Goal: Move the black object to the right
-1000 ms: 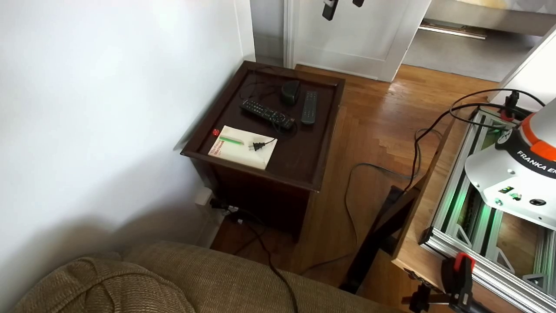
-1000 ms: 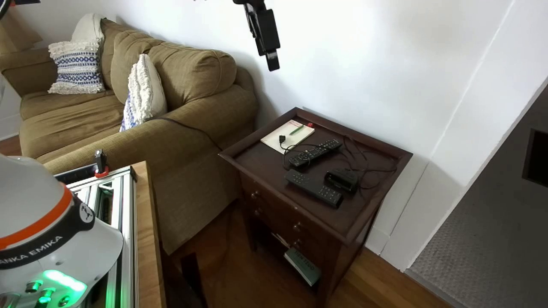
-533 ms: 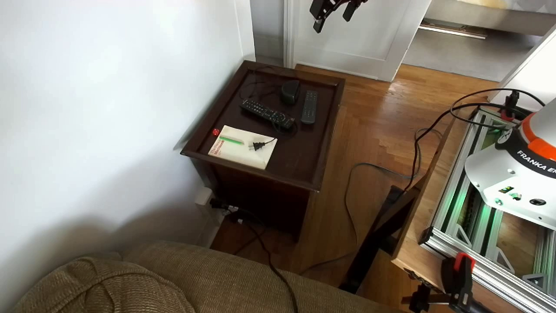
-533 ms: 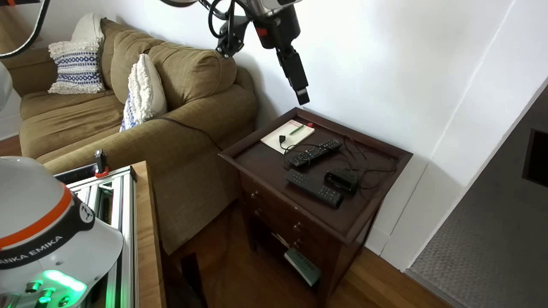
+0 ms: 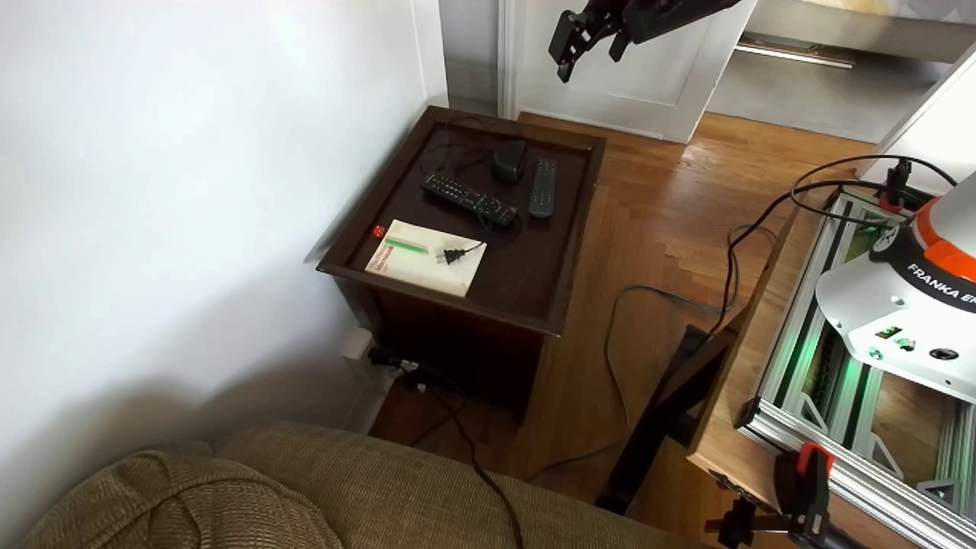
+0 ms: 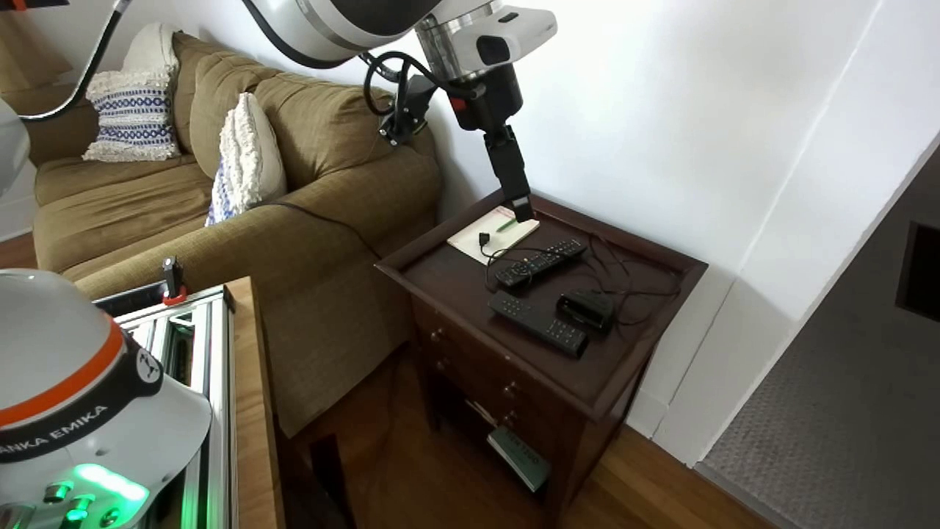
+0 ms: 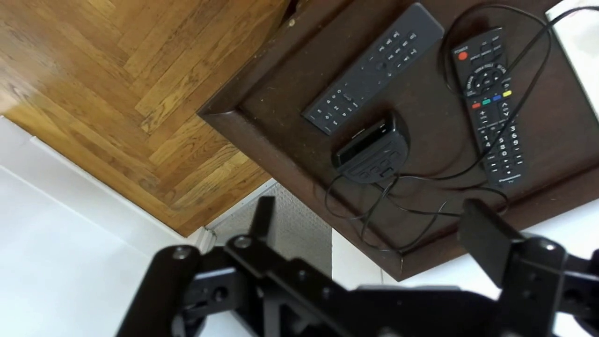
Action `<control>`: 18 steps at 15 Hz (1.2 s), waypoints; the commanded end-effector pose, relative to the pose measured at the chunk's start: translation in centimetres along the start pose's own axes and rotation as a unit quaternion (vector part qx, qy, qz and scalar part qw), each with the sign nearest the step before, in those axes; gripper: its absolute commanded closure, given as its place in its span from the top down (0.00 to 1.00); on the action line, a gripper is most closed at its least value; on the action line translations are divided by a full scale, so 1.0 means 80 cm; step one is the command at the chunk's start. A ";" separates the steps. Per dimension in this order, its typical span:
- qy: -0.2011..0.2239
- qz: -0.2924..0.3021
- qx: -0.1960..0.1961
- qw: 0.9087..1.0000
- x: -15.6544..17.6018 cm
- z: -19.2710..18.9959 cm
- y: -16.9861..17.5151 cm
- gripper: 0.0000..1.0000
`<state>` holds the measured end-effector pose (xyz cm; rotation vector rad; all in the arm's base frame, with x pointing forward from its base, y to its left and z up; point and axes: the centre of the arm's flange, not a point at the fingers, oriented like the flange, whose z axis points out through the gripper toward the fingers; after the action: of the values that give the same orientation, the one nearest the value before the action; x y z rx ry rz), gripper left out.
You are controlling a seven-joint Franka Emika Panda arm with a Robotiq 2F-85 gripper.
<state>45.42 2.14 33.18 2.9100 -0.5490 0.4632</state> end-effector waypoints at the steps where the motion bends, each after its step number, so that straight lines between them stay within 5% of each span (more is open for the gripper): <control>1: 0.000 0.000 0.000 1.000 0.000 0.000 0.000 1.00; 4: 0.000 0.000 0.000 1.000 0.000 0.000 0.000 1.00; 13: -0.023 -0.014 0.014 1.000 0.011 0.107 -0.029 1.00; 15: -0.017 -0.009 0.021 1.000 0.018 0.130 -0.033 0.75; 18: -0.004 0.001 0.028 1.000 0.025 0.161 -0.041 0.51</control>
<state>49.58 1.87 24.69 2.9740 -0.5148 0.4217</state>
